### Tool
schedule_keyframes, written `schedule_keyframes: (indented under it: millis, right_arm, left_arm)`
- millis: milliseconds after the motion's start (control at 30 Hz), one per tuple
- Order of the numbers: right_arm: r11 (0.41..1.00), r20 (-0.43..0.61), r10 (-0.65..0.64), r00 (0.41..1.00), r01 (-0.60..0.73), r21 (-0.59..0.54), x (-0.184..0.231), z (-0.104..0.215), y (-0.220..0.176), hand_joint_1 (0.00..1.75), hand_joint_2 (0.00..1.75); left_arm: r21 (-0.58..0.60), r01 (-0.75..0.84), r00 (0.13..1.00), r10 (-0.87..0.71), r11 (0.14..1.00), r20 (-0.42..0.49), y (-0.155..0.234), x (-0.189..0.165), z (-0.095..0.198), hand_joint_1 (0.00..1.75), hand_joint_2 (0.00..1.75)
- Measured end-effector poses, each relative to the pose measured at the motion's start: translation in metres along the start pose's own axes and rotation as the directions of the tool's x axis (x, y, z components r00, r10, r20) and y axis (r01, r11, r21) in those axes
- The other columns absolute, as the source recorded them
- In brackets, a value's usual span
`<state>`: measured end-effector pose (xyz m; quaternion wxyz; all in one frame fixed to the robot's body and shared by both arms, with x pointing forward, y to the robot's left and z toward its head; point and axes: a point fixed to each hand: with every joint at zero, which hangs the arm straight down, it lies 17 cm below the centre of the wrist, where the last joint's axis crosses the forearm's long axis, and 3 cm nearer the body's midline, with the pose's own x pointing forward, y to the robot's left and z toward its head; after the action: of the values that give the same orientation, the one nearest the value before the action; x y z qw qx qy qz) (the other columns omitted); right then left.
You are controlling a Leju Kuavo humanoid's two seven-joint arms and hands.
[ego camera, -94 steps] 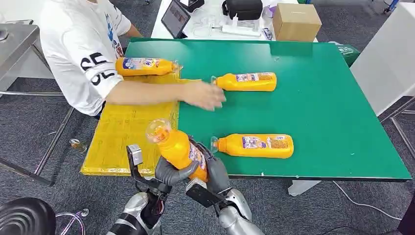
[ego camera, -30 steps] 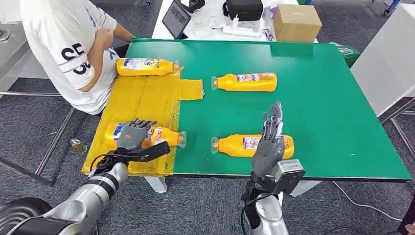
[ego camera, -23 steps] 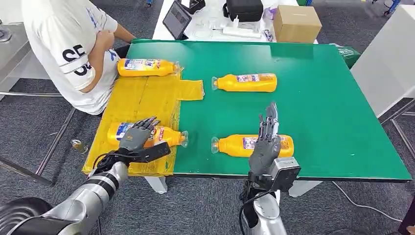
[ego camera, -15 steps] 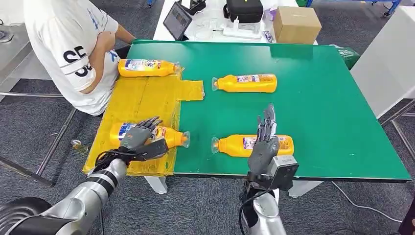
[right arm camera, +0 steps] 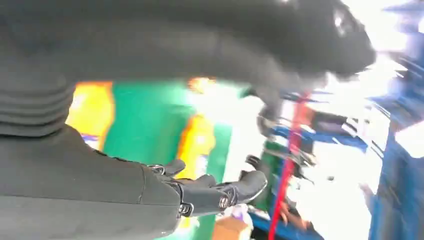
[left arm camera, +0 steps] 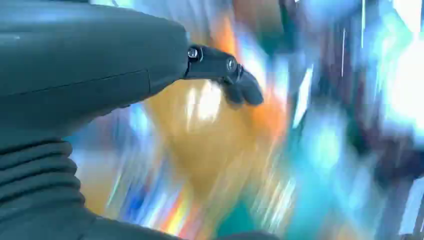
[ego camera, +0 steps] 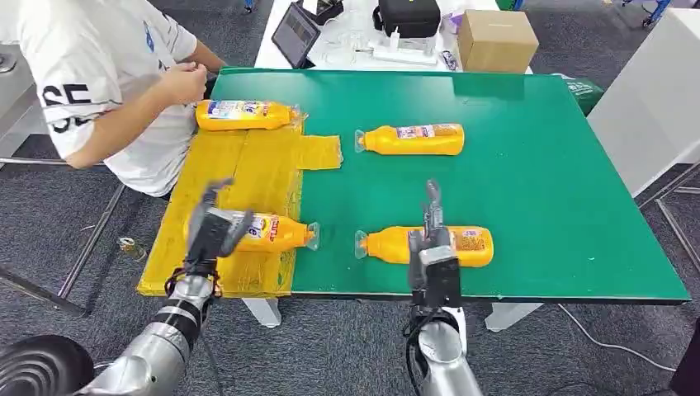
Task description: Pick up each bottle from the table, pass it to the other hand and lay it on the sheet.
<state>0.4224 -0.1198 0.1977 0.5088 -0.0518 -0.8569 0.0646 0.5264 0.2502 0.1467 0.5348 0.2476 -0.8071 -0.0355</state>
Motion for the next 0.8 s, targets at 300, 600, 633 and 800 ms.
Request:
schedule_keyframes:
  millis: [300, 600, 633, 800]
  right_arm:
    - [0.795, -0.078, 0.541, 0.837, -0.479, 0.373, -0.104, 0.005, -0.012, 0.00, 1.75]
    - [0.611, -0.067, 0.731, 0.679, -0.610, 0.505, -0.154, 0.006, -0.074, 0.00, 1.75]
    - [0.594, -0.063, 0.744, 0.665, -0.616, 0.518, -0.157, 0.006, -0.077, 0.00, 1.75]
    - [0.528, -0.039, 0.784, 0.620, -0.633, 0.565, -0.166, 0.000, -0.087, 0.00, 1.75]
  left_arm:
    - [0.327, -0.093, 0.978, 0.024, 0.940, 0.209, 0.088, 0.087, -0.006, 0.00, 1.75]
    - [0.237, -0.192, 0.961, 0.133, 0.952, 0.243, 0.066, 0.103, 0.007, 0.00, 1.75]
    - [0.226, -0.196, 0.959, 0.139, 0.954, 0.245, 0.063, 0.104, 0.008, 0.00, 1.75]
    - [0.196, -0.206, 0.956, 0.154, 0.959, 0.249, 0.054, 0.107, 0.011, 0.00, 1.75]
